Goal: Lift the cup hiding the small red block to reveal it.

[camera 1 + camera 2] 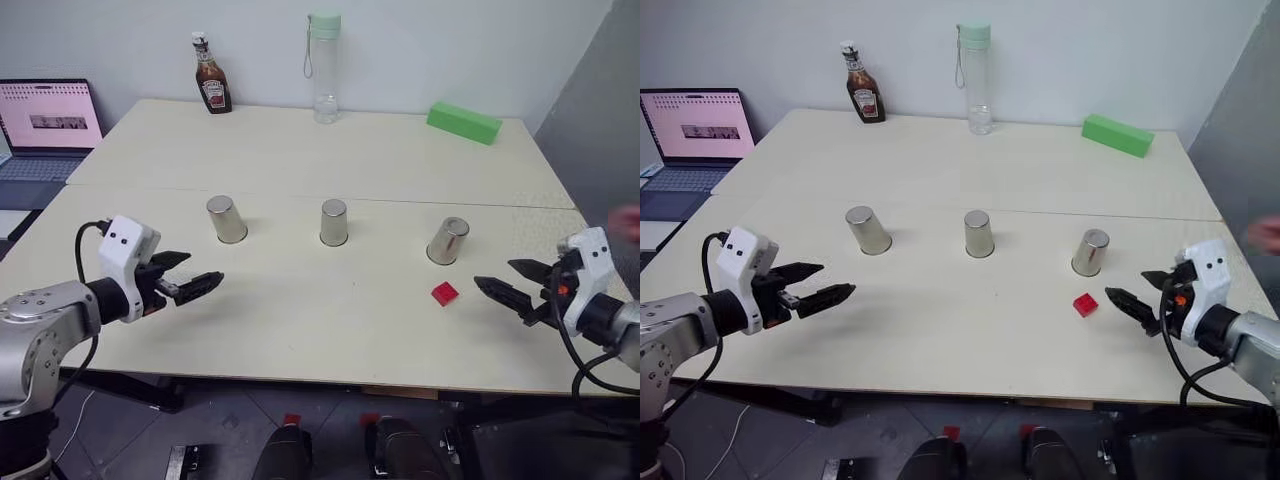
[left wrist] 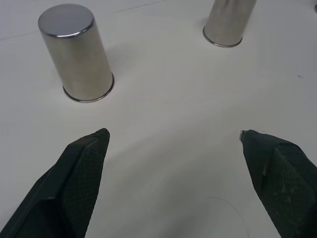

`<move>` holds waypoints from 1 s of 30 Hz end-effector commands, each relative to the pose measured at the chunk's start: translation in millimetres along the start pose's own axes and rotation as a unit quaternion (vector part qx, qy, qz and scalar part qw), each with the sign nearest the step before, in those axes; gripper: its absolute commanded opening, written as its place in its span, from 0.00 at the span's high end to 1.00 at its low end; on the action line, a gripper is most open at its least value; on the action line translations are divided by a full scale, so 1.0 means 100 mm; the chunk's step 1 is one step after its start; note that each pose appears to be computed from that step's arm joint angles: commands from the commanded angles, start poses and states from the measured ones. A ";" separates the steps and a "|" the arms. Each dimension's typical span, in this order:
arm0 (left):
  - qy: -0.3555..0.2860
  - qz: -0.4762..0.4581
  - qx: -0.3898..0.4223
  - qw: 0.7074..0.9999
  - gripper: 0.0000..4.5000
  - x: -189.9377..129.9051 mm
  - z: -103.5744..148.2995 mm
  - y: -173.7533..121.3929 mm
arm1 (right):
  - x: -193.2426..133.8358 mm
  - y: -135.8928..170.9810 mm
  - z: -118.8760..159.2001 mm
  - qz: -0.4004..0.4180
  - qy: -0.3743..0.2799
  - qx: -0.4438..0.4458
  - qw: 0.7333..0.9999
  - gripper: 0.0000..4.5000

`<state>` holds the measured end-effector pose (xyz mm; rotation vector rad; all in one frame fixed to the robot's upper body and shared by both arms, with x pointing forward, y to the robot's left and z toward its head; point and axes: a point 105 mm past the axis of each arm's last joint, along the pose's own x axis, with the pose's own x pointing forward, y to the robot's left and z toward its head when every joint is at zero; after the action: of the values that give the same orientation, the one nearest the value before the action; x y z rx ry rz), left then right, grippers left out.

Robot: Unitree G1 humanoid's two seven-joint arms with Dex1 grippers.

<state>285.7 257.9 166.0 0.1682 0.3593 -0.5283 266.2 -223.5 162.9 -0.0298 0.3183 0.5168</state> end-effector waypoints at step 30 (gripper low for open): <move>-0.014 -0.002 0.021 1.000 0.00 -0.09 0.11 0.05 | -0.06 -0.06 0.13 -0.001 -0.011 -0.030 0.999 0.01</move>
<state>283.9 259.3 169.3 0.1692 0.3558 -0.5512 266.7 -228.7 163.5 -0.0486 0.3325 0.5244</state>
